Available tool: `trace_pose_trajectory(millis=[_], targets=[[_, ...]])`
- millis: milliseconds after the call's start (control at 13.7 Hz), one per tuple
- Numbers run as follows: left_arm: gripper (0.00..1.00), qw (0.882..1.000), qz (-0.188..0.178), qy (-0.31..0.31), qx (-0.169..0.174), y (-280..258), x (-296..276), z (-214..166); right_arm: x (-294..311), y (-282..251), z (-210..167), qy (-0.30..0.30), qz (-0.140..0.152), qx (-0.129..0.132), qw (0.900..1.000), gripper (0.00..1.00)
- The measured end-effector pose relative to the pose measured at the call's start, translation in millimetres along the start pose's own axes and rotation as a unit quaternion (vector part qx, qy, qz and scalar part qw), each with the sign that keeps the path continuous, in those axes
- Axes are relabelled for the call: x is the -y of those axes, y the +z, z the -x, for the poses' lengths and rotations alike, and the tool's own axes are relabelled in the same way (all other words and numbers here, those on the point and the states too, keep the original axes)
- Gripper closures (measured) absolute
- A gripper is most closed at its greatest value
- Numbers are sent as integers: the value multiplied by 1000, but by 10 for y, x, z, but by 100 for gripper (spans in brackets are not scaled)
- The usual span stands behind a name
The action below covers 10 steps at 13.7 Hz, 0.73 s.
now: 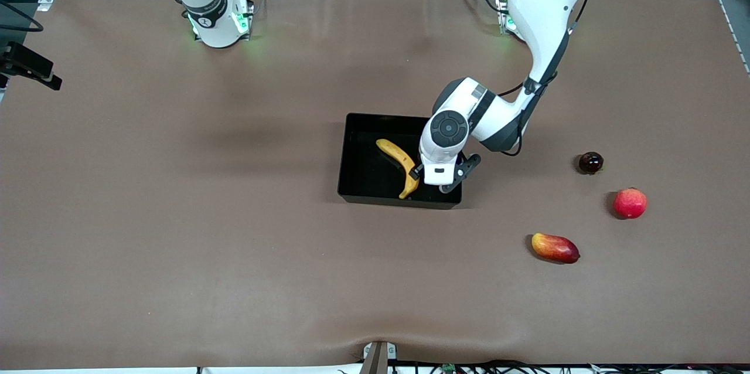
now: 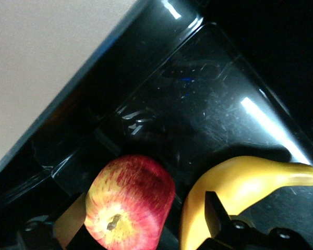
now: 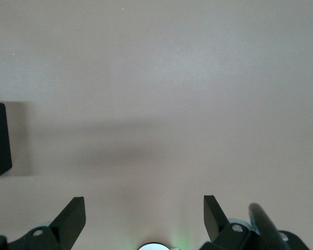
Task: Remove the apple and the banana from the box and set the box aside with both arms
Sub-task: 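Lower the left gripper into the box and grasp the apple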
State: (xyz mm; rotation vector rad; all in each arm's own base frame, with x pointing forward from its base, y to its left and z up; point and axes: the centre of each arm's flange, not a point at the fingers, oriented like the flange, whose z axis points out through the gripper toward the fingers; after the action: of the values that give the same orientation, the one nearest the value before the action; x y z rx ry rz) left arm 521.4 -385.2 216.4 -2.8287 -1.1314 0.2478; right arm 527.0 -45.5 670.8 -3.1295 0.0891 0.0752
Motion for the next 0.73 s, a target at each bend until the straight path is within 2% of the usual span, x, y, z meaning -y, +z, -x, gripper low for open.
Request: trace_pose_trajectory(millis=[437,582,728], targets=[[0,999,-35,-3,5,64,77,6,0,1,-1,0,0,0,1000,0],[4,999,-36,-1,5,73,74,31,0,1,-1,0,0,0,1000,0],[25,999,-35,0,5,62,64,46,0,5,-4,0,0,1,1000,0]])
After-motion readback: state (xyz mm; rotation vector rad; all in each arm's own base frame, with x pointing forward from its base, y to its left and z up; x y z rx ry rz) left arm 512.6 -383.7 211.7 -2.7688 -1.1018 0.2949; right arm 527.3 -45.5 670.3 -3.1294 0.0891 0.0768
